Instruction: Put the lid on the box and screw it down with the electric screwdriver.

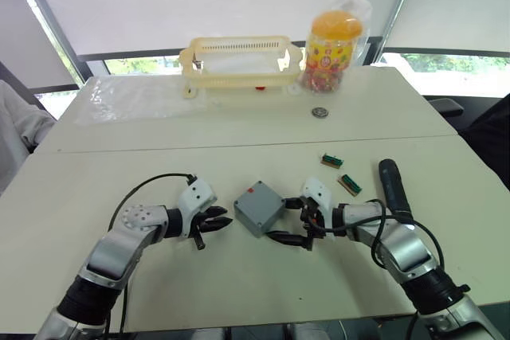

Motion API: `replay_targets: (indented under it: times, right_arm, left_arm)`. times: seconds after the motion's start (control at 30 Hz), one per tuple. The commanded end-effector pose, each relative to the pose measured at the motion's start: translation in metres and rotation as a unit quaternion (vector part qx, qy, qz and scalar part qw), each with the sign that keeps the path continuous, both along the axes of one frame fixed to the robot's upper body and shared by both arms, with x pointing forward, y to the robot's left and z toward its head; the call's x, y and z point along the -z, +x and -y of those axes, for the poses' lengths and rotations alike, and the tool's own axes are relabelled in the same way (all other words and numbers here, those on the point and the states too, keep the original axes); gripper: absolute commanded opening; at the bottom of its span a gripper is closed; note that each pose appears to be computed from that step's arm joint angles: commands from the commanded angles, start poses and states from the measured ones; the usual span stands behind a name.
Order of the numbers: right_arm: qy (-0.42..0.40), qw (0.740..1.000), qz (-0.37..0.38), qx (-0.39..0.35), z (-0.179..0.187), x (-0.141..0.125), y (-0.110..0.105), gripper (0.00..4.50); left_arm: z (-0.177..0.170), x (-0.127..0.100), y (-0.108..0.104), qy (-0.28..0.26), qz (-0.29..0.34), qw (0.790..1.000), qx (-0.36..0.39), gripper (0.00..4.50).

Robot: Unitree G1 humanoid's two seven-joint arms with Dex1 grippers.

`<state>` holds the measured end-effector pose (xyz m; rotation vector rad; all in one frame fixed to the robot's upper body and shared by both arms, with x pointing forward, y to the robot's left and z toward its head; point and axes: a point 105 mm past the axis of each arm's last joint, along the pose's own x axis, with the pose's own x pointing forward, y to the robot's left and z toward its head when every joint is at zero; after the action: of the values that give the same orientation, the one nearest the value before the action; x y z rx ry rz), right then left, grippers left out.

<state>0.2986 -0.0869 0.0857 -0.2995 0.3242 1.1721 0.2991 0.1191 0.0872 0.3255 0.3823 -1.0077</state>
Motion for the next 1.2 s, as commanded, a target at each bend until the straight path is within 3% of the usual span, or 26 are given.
replay_targets:
  times: [0.03,0.53,1.0,1.2]
  right_arm:
    - [0.024,1.000,0.008,-0.017,-0.009,-0.010,-0.005,4.44]
    - [0.045,0.999,-0.016,0.002,-0.012,-0.013,-0.042,4.44]
    - [0.031,0.999,-0.006,0.024,-0.001,-0.012,-0.032,4.44]
    - [0.013,0.999,0.013,0.043,0.023,-0.028,-0.028,4.44]
  left_arm:
    - [0.007,0.005,0.004,0.021,0.011,1.000,0.018,1.25]
    - [0.024,0.000,0.019,0.021,0.050,0.997,0.060,1.25]
    - [0.027,0.008,0.005,0.013,0.020,0.997,0.080,1.25]
    - [0.025,-0.002,0.006,0.002,0.023,0.997,0.068,1.25]
